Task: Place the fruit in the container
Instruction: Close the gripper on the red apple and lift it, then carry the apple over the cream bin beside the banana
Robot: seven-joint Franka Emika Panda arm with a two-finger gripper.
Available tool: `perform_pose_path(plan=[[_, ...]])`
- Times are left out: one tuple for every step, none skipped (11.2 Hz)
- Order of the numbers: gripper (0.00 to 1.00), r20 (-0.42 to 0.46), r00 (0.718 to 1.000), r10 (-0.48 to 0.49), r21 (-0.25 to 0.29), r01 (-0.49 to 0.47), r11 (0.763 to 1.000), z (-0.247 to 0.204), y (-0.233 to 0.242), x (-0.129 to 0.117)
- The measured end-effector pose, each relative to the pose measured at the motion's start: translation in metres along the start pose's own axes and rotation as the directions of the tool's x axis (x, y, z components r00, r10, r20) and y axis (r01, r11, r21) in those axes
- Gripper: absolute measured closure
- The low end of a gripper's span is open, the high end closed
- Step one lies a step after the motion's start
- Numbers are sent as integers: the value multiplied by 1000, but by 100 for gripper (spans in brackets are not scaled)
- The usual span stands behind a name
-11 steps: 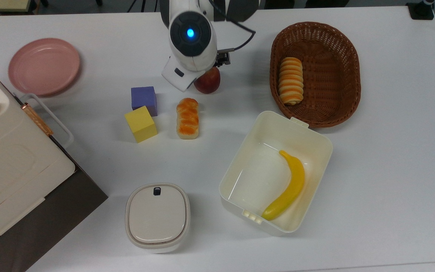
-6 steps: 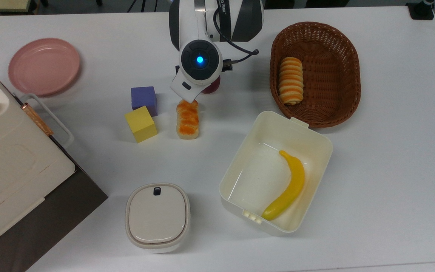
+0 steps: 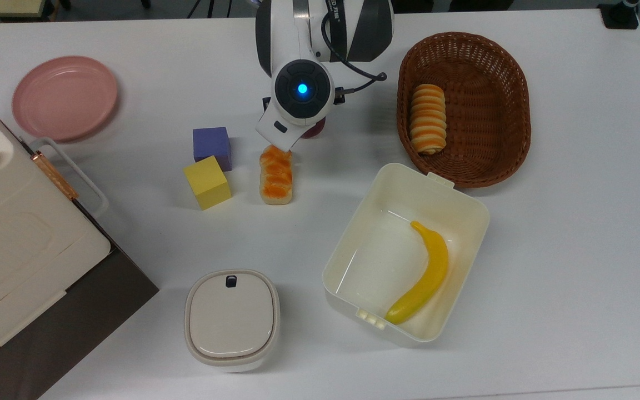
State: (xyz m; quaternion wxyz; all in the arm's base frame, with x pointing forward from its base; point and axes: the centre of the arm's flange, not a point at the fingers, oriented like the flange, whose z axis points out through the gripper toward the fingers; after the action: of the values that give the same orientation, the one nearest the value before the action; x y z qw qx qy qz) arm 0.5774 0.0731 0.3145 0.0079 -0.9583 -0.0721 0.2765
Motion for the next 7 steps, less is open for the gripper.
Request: perform_pose_path(plan=[[21,-13,1000,1,-7,-1,1000,-7,0,-2],[21,-43,999,0,-16,0,1000,-22,-1,-6],[21,-82,997,-4,-23,2,1000,-46,-7,-13],[21,-130,991,-9,-47,3,999,-74,-20,-20],[21,-185,983,-17,-80,3,997,-101,-37,-28],[21,-231,973,-24,-100,1,995,-123,-49,-34],[21,-265,964,-33,-111,4,994,-139,-55,-38]])
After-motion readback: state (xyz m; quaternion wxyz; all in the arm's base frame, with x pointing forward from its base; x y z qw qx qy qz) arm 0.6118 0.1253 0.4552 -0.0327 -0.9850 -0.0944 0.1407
